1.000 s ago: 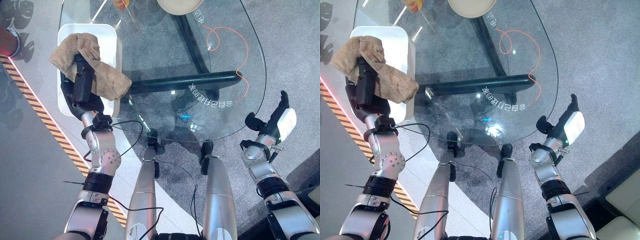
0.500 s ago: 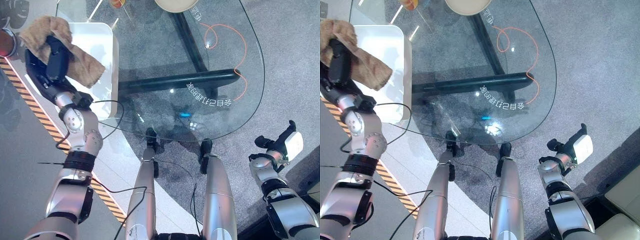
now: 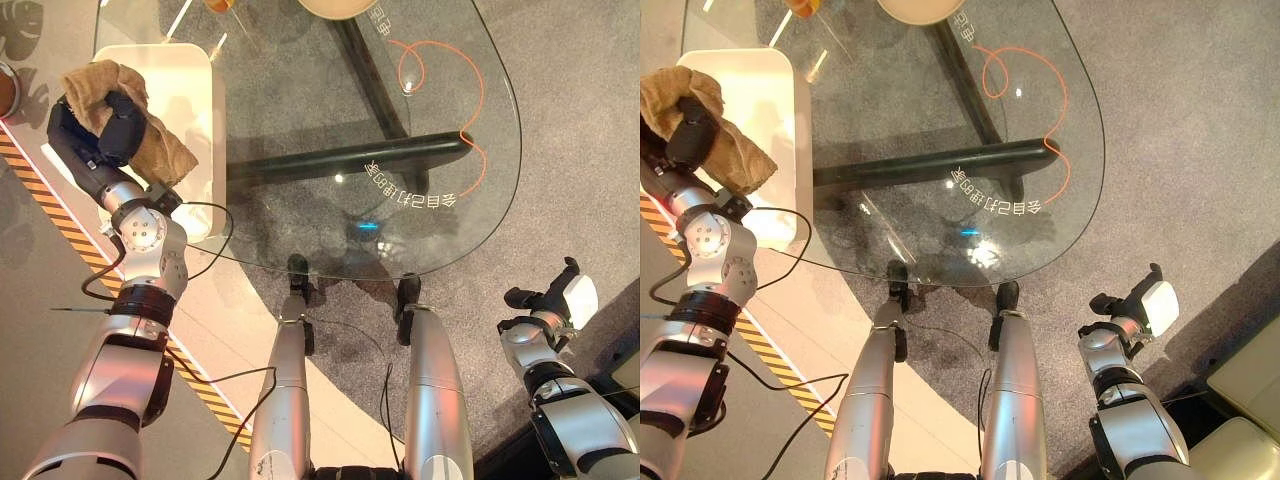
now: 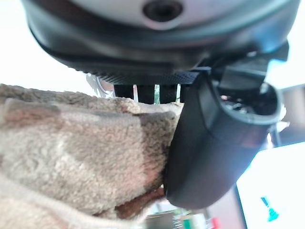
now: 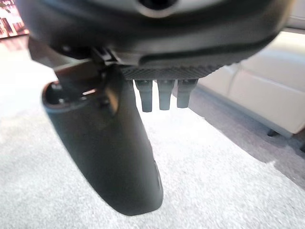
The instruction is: Wipe the table with a cloth and put it in the basket.
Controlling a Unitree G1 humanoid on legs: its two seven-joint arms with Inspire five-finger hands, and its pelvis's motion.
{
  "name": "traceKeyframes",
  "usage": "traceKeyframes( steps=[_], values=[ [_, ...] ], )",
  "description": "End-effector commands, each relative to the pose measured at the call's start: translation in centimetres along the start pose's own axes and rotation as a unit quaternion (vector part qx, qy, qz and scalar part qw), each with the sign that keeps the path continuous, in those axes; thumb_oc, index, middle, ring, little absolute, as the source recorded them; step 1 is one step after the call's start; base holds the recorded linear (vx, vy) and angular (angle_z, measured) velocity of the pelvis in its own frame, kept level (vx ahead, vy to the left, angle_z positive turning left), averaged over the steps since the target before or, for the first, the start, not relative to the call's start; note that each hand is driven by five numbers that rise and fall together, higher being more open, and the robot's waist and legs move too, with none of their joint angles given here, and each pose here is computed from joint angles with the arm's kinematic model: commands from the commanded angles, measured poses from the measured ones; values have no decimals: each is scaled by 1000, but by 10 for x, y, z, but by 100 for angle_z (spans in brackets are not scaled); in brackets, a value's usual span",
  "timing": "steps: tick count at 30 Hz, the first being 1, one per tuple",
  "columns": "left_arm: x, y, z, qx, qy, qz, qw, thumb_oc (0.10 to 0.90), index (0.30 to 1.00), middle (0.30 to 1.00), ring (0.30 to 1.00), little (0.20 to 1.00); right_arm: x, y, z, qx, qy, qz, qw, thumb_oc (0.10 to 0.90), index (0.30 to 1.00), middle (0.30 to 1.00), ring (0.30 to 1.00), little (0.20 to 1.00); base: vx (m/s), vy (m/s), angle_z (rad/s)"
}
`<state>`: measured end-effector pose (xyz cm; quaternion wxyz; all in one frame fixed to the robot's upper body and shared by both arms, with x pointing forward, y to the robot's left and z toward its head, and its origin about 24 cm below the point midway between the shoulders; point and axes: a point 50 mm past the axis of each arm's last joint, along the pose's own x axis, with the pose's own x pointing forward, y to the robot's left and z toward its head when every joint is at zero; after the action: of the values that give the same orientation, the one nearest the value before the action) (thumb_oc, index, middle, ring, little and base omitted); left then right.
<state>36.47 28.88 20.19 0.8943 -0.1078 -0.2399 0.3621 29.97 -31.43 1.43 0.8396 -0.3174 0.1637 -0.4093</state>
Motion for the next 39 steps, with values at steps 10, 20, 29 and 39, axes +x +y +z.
traceKeyframes(
  steps=[10,20,29,39],
  values=[
    [46,9,68,141,-127,63,980,100,300,300,300,200,7,-13,-7,-28,-6,-27,999,800,900,900,900,900,-1,2,0],
    [54,19,67,208,-111,106,966,100,300,300,300,200,7,-14,-7,-31,-11,-24,999,800,900,900,900,900,-2,6,-1],
    [58,32,61,240,-84,135,958,100,300,300,300,200,7,-12,-4,-28,-18,-24,999,800,900,900,900,900,0,0,0],
    [59,41,49,250,-29,131,959,100,300,300,300,200,9,-13,2,-28,-23,-25,999,800,900,900,900,900,0,0,0]
  ],
)
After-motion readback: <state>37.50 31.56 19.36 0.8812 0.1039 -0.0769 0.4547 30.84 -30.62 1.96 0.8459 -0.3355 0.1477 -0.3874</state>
